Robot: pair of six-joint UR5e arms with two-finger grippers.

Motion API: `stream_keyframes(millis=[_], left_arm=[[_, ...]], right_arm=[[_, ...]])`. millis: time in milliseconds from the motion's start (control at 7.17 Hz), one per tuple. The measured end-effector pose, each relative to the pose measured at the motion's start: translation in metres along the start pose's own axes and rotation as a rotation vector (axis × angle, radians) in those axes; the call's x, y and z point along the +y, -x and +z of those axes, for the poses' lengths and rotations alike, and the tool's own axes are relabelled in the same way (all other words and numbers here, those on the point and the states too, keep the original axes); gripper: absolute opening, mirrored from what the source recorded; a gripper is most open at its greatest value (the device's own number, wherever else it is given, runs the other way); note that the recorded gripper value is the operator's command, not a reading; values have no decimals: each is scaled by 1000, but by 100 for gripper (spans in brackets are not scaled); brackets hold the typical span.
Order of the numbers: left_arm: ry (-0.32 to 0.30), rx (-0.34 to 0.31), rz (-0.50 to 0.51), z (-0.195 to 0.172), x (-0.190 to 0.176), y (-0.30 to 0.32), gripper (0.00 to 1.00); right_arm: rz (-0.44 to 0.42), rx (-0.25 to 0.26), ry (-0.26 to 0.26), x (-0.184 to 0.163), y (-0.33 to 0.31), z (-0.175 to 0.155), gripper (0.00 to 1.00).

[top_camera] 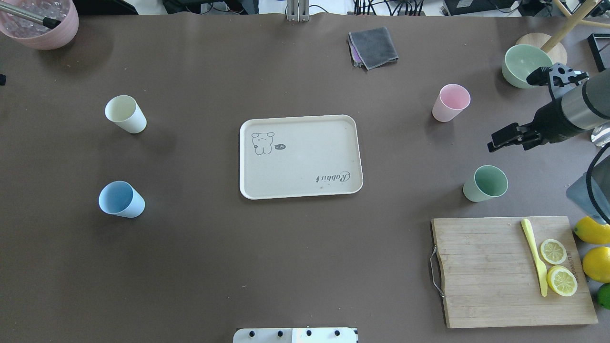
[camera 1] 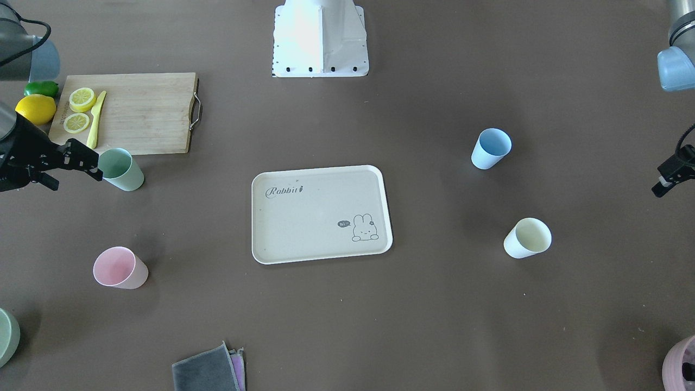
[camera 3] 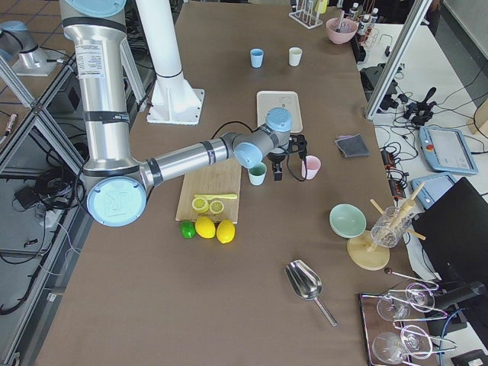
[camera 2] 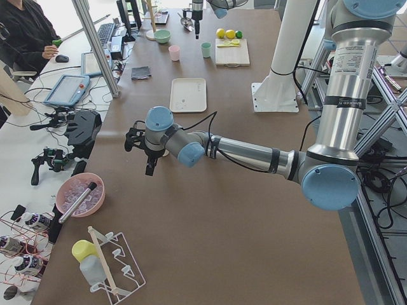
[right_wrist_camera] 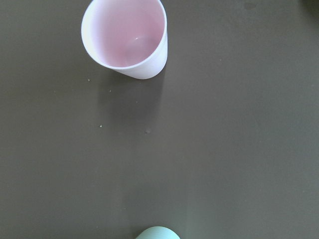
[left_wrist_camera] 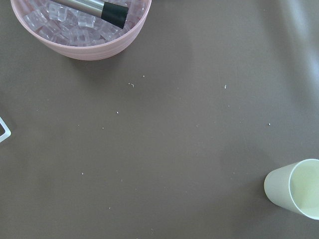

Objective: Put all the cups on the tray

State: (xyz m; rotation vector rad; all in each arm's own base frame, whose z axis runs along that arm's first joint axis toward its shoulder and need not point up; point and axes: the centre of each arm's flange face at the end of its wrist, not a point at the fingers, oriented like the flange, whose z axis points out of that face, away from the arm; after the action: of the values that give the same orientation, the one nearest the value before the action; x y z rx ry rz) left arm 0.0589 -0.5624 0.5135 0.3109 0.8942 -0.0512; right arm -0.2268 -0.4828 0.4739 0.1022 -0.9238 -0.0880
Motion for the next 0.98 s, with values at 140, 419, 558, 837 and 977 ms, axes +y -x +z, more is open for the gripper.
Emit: stream_keyframes(millis=[140,419,558,837,977], left_arm=[[-1,1,1,0,-1,-1,98],[-4,4,4,-2,-1,-3,98],[-4,7,6,-3,-2,-4,98],[-2,9,8,-2,-1,-5,98],[5,9,11,2,0,-7,98]], right_arm=[[-4,3,18,8,2,8,100],[-4,9,50,30,-5,14,100],[-4,16,65,39,-8,18,99],[-6,42,85,48,-10,33,99],[-8,53,90,49,-10,39,72]])
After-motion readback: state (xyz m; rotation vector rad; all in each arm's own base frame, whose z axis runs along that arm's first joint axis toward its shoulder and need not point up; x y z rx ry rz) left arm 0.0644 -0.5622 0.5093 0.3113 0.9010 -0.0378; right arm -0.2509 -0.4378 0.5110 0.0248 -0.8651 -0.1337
